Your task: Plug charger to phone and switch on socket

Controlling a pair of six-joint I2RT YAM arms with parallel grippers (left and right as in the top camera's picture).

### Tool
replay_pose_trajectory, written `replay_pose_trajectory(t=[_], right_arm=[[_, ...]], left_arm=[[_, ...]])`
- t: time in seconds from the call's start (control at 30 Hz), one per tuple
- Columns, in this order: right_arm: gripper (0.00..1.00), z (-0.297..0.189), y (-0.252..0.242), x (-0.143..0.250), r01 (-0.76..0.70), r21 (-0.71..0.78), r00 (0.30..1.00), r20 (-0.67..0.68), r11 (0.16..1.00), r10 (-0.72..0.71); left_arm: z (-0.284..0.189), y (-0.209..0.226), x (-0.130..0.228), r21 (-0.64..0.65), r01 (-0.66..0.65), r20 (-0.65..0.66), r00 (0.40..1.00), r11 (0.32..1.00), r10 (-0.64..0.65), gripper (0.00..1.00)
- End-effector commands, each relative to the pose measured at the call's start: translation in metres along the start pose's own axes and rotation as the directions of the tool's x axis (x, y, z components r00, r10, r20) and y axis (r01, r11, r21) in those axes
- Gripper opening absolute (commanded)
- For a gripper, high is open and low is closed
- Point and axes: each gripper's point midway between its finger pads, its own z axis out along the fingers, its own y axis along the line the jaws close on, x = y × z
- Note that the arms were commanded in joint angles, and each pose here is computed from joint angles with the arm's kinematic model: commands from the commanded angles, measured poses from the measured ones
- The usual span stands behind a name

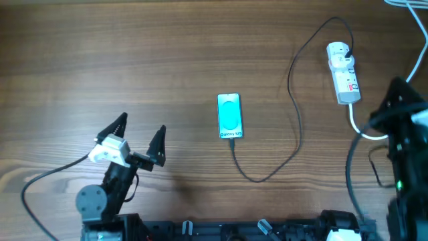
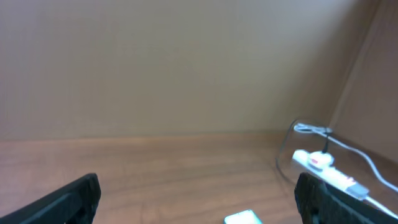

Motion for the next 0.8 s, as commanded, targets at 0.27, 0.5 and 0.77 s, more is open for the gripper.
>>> replay_pose_trajectory(t=[0.27,0.5,0.77], right_arm=[[0.24,-0.055,-0.003,-0.007,0.017,-0.023,0.996,0.087,1.000,-0.015],[0.58,-0.068,-0.003,-0.004,0.016,-0.039,0.996,0.092,0.999,-0.012],[1.00,-0.068,0.007,0.004,0.020,-0.099,0.998,0.053,0.995,-0.015]], left_arm=[[-0.002,0.012,0.060,-0.030,0.078,-0.124,0.989,0.997,-0.081,1.00],[-0.008,0.016,0.092,-0.071,0.131,-0.247,0.958,0.989,-0.145,1.00],[-0.010,0.018,0.105,-0.089,0.151,-0.295,0.940,0.984,-0.171,1.00]])
